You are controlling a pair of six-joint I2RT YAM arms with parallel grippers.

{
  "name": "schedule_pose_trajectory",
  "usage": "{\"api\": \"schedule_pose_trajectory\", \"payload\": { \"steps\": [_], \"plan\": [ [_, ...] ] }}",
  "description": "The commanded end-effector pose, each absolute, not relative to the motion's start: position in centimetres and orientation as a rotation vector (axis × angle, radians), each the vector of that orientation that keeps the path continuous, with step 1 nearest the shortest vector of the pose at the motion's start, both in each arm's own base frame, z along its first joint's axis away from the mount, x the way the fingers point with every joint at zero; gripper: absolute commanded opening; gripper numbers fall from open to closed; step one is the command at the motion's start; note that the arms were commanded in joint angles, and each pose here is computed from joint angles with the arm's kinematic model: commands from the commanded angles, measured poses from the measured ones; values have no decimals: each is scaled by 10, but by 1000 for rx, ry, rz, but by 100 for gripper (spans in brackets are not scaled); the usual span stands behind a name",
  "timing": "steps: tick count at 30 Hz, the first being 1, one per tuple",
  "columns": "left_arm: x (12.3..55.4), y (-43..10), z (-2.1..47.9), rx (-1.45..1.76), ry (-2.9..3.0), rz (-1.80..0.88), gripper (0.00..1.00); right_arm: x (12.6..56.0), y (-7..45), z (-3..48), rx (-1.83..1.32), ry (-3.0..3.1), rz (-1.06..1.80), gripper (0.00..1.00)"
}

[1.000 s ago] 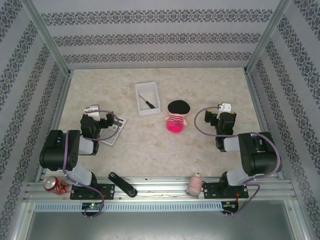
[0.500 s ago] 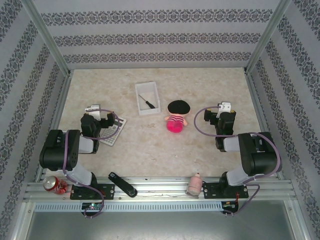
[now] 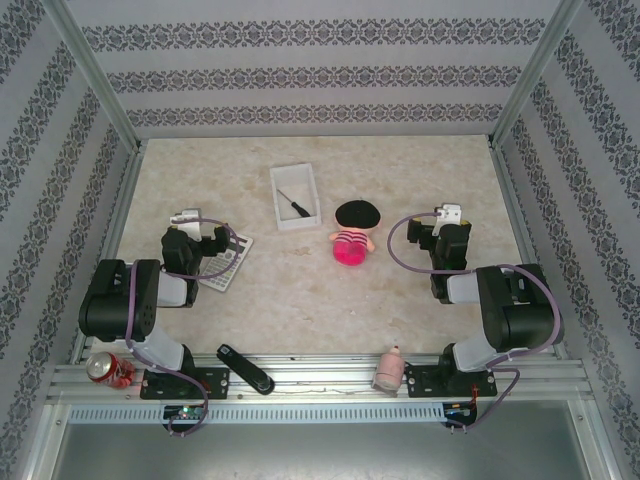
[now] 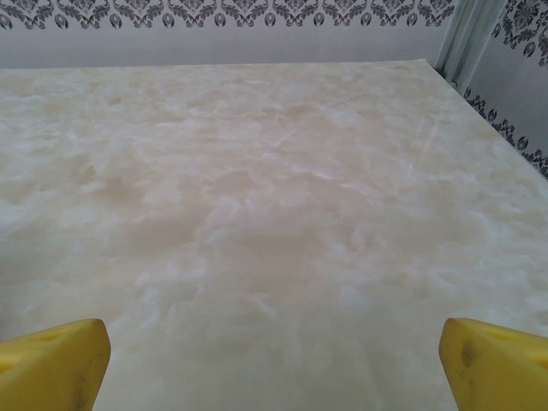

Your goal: Put the screwdriver in the bin

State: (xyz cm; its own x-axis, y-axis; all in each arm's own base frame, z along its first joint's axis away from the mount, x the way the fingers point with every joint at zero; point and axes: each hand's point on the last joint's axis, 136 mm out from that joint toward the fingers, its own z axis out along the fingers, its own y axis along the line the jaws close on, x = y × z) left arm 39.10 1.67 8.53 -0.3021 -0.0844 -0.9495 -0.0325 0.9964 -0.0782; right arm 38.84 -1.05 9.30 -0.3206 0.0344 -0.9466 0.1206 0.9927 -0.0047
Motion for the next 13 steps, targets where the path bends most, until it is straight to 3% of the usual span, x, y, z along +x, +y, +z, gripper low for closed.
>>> {"api": "schedule_pose_trajectory", "payload": {
  "steps": [1,13],
  "plan": [
    [393,18,91,-70,1867,-51,99,396,-8,108,97,1845,-69,98],
    [394,18,92,-71,1866,-51,99,397,-7,109,90,1843,-69,98]
  ]
}}
